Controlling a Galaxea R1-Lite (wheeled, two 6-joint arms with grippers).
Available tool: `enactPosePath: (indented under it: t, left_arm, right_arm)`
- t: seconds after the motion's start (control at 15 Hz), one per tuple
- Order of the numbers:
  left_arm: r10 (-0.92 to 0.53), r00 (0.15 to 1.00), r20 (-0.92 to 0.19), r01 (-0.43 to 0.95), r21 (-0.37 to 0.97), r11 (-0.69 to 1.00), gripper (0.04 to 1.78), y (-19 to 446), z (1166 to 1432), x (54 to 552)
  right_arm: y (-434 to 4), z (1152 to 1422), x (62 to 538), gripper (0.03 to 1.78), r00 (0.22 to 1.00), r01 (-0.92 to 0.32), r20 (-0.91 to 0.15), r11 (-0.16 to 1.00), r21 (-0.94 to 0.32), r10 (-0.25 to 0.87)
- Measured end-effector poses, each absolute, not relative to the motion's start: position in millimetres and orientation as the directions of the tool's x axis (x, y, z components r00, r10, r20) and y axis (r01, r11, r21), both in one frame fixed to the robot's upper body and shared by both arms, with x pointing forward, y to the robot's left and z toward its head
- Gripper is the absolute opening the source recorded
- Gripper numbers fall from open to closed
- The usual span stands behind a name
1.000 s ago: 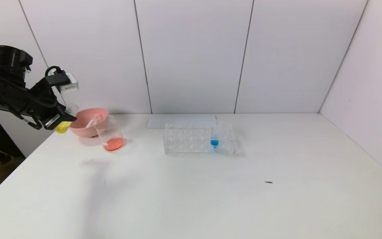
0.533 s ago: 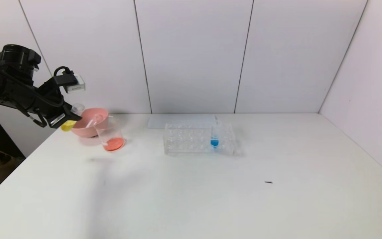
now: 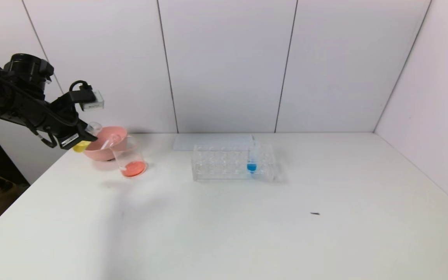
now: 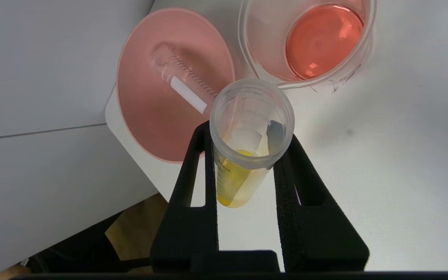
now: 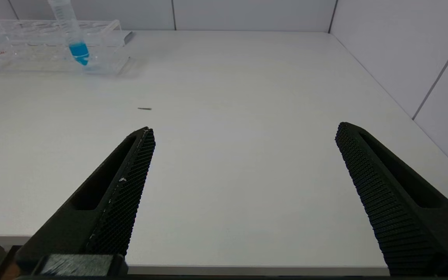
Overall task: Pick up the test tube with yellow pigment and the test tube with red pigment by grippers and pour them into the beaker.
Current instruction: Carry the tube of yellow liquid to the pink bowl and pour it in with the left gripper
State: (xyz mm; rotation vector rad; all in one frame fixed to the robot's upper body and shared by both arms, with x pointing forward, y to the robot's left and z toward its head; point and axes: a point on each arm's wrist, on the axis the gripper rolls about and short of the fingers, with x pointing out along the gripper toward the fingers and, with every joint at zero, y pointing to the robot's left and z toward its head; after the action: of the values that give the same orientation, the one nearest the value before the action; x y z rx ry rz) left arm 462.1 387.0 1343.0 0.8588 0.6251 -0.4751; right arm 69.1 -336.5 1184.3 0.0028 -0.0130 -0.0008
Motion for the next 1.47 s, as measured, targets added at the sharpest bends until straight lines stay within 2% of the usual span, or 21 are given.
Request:
enactPosePath:
  t: [0.33,1.07,1.47]
  left_arm:
    - [-0.139,0.683,-0.717,0.665,0.531,0.525,0.44,384,1347,460]
    - [-0.143,0.687,-0.712,0.673,0.55,0.495,0.44,378,1353,462]
    - [-0.125,0.642,-0.757,0.718,0.536,0.444,0.44,377,1359,459]
  right_arm:
    - [-337,1184,69,1.7,1.0,0.0,0.013,1.0,0.003,0.0]
    - [-337,1184,69,1.7,1.0,0.0,0.013,1.0,0.003,0.0]
    - [-337,1184,69,1.7,1.0,0.001,0.013,1.0,0.003,-0.001]
